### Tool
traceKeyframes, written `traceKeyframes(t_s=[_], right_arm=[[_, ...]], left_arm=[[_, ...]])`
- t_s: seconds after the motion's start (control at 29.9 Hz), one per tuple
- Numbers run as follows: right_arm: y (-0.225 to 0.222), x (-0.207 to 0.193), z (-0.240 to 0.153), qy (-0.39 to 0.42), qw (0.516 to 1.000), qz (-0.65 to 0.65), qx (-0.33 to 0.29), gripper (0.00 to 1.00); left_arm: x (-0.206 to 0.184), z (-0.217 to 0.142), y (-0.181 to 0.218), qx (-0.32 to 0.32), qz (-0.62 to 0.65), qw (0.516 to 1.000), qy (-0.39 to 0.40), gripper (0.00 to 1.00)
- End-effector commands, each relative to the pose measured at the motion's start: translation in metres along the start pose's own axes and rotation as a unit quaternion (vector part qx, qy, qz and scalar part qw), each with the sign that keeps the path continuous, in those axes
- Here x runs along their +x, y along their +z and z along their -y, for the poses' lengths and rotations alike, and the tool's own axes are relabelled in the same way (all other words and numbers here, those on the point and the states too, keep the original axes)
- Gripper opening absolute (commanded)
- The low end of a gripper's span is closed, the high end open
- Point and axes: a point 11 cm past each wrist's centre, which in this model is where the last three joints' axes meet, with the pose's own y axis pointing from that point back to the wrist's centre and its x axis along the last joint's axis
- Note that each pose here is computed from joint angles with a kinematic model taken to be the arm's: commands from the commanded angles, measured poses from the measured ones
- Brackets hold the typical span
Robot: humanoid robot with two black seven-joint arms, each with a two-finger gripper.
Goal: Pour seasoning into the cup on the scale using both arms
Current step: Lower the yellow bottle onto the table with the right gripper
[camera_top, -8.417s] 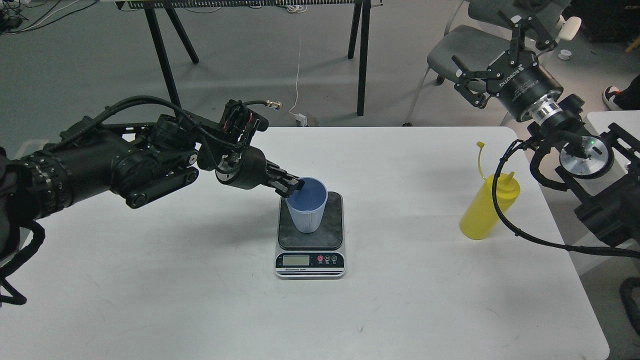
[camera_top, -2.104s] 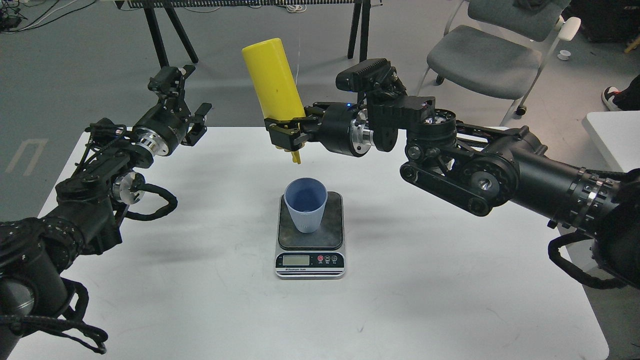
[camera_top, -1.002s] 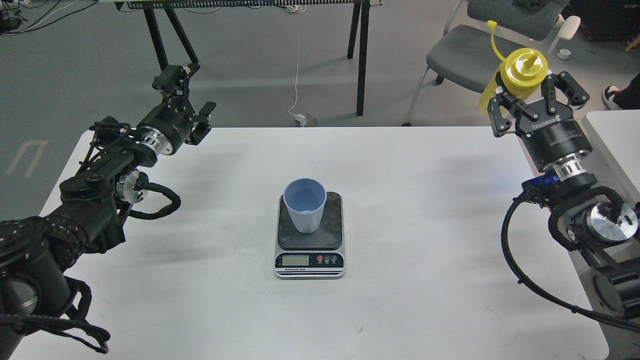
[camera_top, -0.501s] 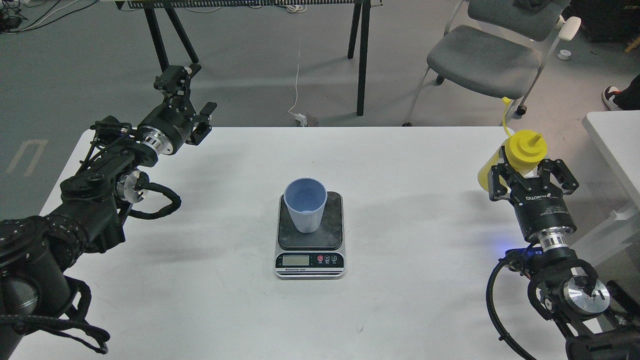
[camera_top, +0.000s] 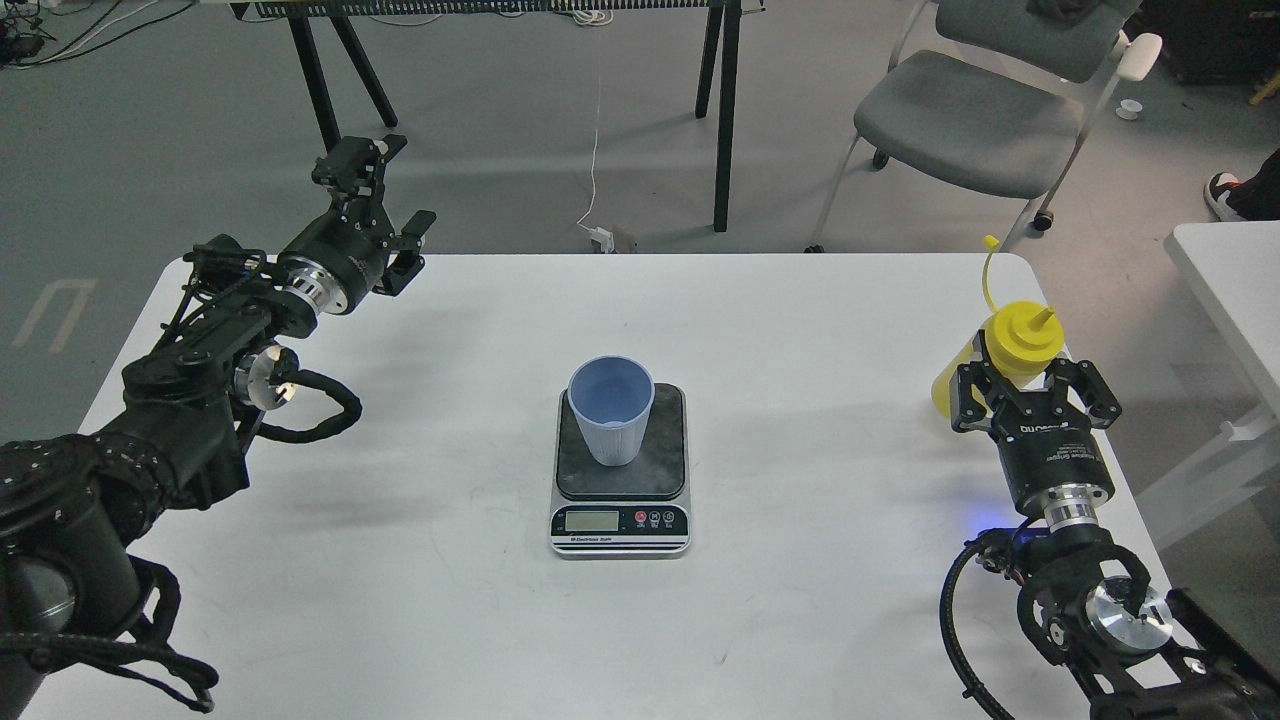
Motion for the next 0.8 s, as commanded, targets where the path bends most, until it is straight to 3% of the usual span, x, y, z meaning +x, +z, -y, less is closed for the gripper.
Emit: traceKeyframes(t_s=[0.0,0.77], right_arm=[[0.006,0.010,-0.002,0.011,1.000,0.003,0.002,0.48],[0.004,0.028,-0.015,0.037,0.999,-0.003,0.020,0.53]], left_arm=[[-0.001,0.001,0.001,-0.001,0.000,1.000,-0.001,0.95],[-0.004,0.002,-0.001,0.000,-0.002,1.000,-0.004,0.95]])
